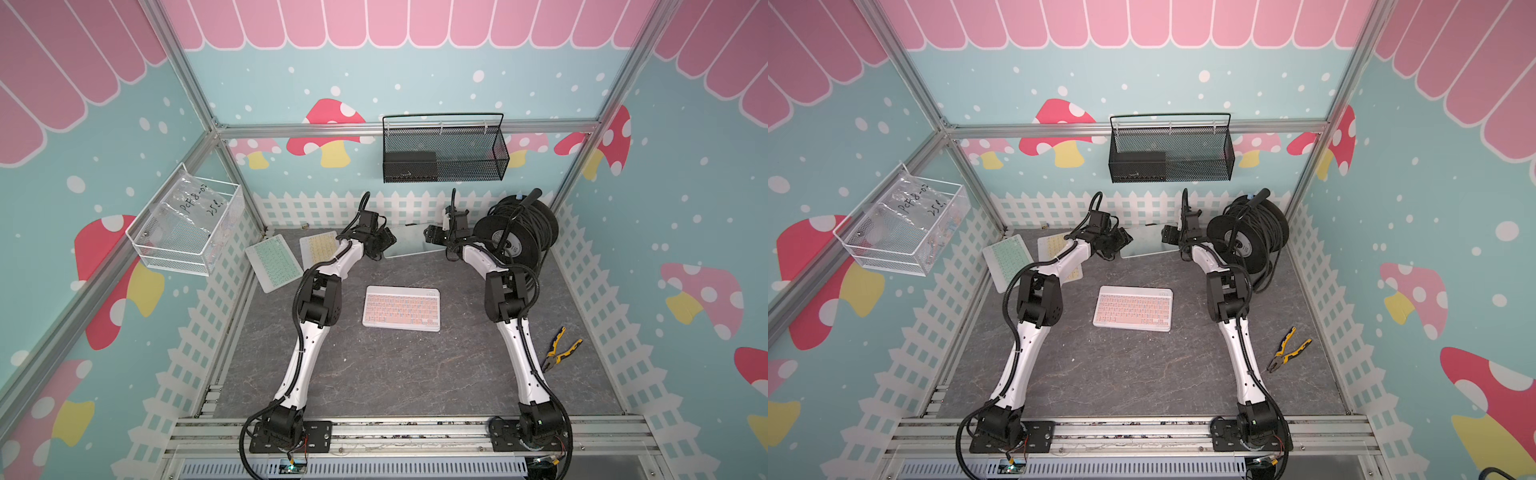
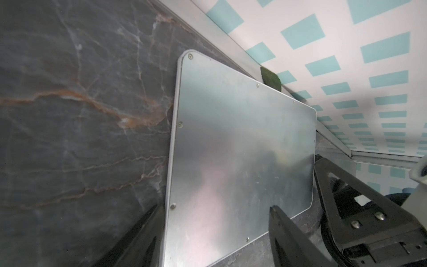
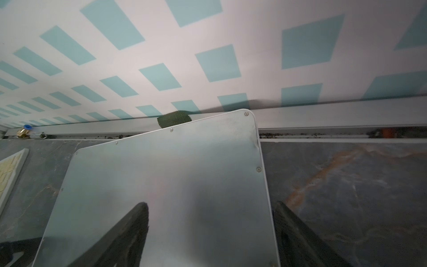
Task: Stack the numeric keypads
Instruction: Pick up the numeric keypad from the center of the board.
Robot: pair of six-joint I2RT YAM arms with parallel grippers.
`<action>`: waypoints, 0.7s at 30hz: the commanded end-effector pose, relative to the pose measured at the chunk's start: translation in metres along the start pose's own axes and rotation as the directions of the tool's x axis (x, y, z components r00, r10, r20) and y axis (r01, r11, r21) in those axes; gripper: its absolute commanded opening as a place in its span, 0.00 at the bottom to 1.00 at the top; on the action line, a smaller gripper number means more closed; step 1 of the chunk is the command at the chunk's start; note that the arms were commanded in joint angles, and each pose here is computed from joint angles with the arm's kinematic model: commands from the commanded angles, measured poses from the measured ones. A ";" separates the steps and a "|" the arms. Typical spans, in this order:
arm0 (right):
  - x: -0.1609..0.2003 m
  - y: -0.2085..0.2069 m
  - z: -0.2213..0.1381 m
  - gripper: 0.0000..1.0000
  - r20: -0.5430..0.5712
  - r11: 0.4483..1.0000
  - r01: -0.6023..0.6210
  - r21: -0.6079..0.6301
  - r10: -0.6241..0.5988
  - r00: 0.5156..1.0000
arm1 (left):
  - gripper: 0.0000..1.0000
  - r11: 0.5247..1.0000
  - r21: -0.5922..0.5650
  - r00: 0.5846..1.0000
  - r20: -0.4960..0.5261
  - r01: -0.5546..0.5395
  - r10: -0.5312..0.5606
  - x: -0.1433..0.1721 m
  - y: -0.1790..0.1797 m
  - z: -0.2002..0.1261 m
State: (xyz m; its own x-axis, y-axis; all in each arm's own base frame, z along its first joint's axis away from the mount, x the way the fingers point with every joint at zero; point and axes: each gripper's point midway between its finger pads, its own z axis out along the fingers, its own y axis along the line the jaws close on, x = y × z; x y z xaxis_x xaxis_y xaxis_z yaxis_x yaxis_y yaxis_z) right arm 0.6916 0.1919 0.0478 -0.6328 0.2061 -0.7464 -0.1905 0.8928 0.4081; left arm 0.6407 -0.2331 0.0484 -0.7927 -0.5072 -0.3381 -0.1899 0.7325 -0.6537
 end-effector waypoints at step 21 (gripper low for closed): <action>0.059 0.090 -0.027 0.76 -0.216 0.788 -0.341 -0.513 0.265 0.940 | 0.68 0.869 0.486 0.991 -0.128 0.094 -0.035 0.032 -0.068 -0.028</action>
State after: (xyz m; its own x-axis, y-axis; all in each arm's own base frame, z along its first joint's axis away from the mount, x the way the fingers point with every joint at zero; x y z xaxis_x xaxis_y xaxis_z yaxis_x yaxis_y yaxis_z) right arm 0.6568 0.2306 0.0624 -0.6767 0.3756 -0.6333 -0.3350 0.6090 0.7190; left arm 0.6268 -0.2513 0.0648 -0.8131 -0.5499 -0.1909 -0.0667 0.4138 -0.9079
